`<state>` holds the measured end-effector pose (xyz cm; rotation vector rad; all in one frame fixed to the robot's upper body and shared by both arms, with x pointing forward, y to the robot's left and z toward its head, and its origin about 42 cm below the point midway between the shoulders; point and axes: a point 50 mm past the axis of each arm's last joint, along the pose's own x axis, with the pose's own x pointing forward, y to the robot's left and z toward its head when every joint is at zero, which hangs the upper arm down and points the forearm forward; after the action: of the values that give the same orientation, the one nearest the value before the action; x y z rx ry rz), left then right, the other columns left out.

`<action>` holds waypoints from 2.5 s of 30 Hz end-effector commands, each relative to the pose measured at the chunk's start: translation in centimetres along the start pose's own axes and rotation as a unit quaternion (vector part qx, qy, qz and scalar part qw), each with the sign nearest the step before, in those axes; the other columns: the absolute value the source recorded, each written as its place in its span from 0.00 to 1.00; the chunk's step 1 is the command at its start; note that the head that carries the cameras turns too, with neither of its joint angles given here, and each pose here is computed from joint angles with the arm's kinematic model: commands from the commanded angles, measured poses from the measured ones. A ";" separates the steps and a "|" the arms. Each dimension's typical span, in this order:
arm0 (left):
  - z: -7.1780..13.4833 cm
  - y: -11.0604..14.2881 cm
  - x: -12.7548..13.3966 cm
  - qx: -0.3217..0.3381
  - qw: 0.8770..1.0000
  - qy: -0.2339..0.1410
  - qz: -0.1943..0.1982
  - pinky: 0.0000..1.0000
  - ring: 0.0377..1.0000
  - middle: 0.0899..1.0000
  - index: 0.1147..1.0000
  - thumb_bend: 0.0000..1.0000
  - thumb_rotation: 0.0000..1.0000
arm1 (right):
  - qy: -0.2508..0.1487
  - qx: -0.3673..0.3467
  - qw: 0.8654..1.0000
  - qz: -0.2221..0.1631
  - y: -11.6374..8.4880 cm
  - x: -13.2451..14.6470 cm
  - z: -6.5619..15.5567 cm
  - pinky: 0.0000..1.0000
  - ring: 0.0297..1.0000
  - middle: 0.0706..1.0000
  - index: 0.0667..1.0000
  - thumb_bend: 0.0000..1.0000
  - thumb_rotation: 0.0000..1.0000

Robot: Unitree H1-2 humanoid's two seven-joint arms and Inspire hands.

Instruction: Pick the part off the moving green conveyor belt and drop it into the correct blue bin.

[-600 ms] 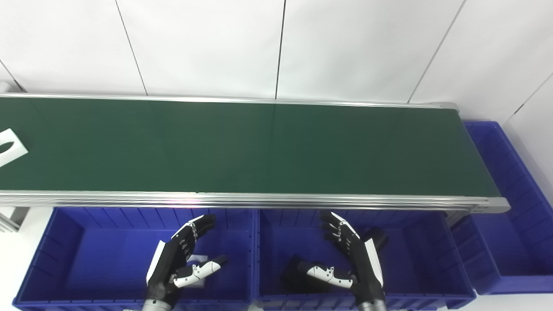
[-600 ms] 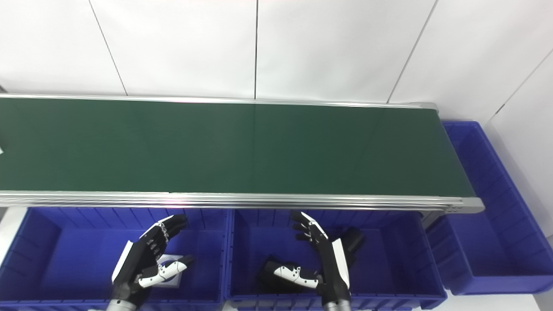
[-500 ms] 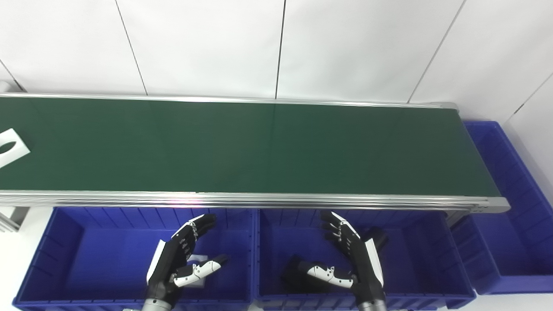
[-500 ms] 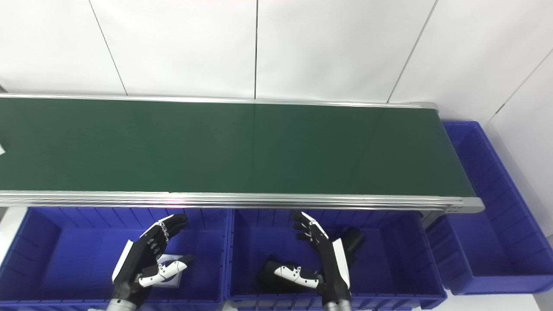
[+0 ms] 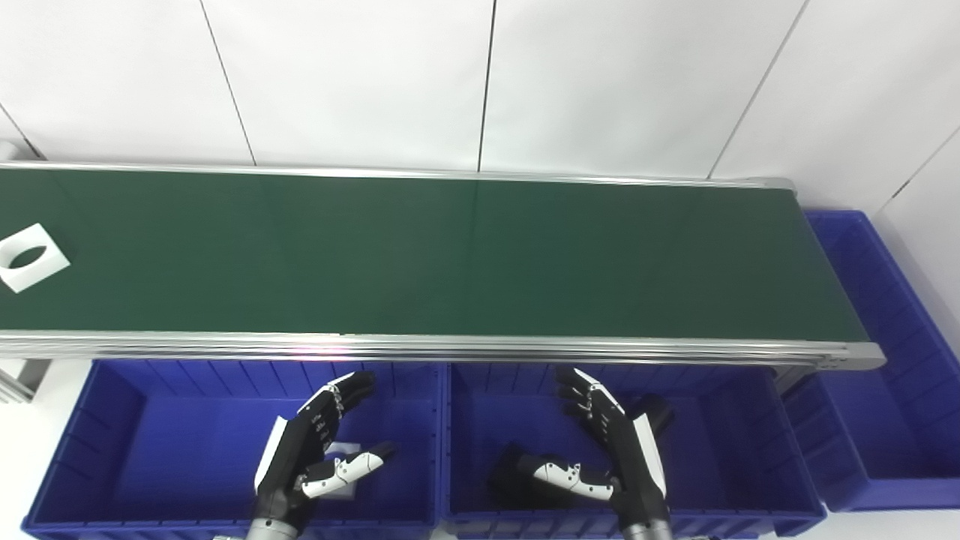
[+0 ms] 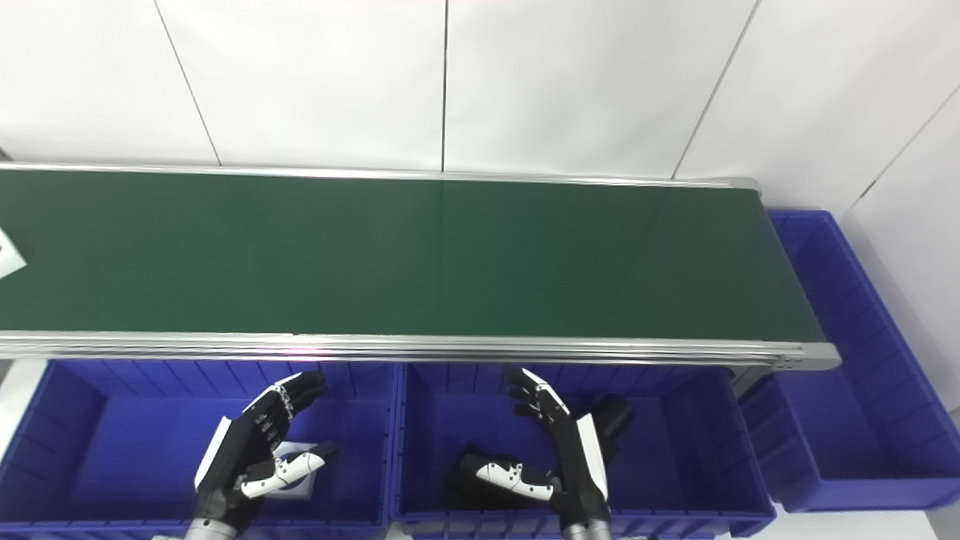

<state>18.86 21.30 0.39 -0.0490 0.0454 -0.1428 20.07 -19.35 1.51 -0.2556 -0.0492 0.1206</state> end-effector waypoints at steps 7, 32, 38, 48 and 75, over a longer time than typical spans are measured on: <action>0.8 0.0 0.5 0.006 1.000 -0.026 0.008 0.89 0.82 0.80 0.73 0.58 0.00 | -0.049 0.008 0.999 -0.006 -0.2 0.8 1.5 0.72 0.78 0.80 0.79 0.65 0.00; 0.8 -0.1 0.7 -0.002 0.999 -0.032 0.008 0.89 0.82 0.79 0.72 0.58 0.00 | -0.046 0.006 0.999 -0.015 0.1 0.9 1.2 0.70 0.76 0.79 0.78 0.67 0.00; 0.8 0.0 0.8 -0.001 0.999 -0.032 0.007 0.89 0.82 0.79 0.72 0.57 0.00 | -0.046 0.005 0.999 -0.014 0.0 1.0 1.2 0.70 0.76 0.79 0.78 0.67 0.00; 0.7 -0.6 0.6 0.002 1.000 -0.031 0.004 0.89 0.82 0.79 0.73 0.57 0.00 | -0.046 0.000 0.999 -0.015 -0.1 0.8 1.1 0.70 0.77 0.79 0.78 0.67 0.00; -0.2 -3.5 1.0 0.005 0.999 -0.016 0.046 0.82 0.76 0.73 0.68 0.64 0.00 | -0.004 0.014 1.000 -0.001 -2.9 0.4 -1.0 0.70 0.78 0.83 0.82 0.60 0.00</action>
<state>18.53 18.04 -0.42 -0.0348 0.0811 -0.0580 20.09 -22.50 0.15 -0.2465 0.0269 0.1100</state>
